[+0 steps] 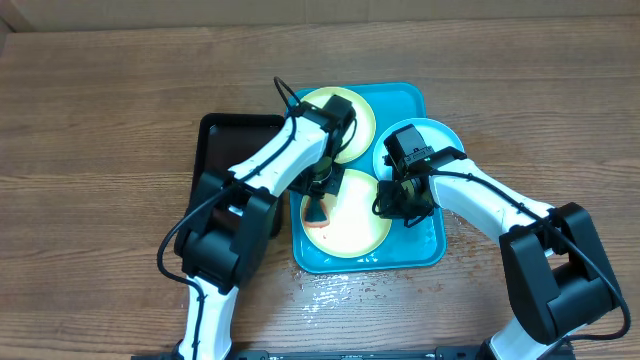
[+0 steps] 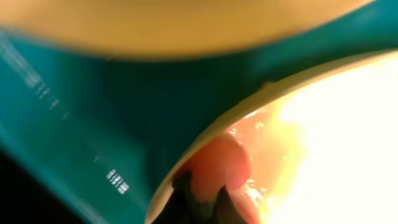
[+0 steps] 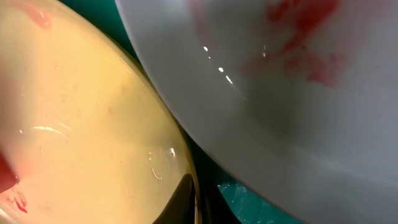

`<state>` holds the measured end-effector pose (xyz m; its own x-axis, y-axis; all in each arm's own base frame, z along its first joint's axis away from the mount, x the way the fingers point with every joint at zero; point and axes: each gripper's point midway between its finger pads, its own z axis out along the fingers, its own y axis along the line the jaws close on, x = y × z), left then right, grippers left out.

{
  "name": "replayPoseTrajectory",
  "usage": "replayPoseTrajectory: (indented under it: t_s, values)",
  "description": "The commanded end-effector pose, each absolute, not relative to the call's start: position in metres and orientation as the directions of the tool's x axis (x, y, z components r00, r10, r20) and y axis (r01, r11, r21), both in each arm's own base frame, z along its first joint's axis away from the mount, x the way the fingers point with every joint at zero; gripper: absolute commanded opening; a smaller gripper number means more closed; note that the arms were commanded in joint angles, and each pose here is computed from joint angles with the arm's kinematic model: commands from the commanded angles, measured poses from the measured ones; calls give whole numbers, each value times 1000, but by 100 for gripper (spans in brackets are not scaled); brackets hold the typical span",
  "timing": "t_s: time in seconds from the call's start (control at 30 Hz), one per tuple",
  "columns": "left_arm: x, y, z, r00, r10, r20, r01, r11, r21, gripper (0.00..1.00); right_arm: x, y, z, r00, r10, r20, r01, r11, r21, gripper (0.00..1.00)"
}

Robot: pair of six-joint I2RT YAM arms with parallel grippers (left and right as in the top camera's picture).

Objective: Clean dirty plates on tray and stack at the side
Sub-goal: 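Carry the sponge with the left gripper onto the lower yellow plate, then scrub the lower yellow plate with the sponge in the left gripper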

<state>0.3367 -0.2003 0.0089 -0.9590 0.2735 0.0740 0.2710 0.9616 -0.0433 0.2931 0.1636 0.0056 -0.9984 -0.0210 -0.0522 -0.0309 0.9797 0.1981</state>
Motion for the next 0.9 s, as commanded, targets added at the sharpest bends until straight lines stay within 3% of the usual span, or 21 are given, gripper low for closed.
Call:
replayPoseTrajectory:
  t_s: [0.0,0.23,0.5,0.7,0.87]
  values:
    - [316,-243,2,-918,382,105,341,898,-279,4,293,141,-4,-998,-1,-60,-6,996,90,4]
    - [287,-266,4,-803,589,89,536,780,-324,4,292,141,-4,-998,-1,-59,-6,996,89,4]
    - [280,-257,3,-801,583,139,528,796,-296,4,292,141,-4,-998,-1,-57,-6,996,88,4]
    - [305,-208,-6,-888,430,164,441,897,39,4,292,140,-4,-998,0,-58,-5,996,85,4]
    - [333,-158,3,-943,315,106,332,882,334,4,292,140,-4,-998,0,-58,-5,996,85,4]
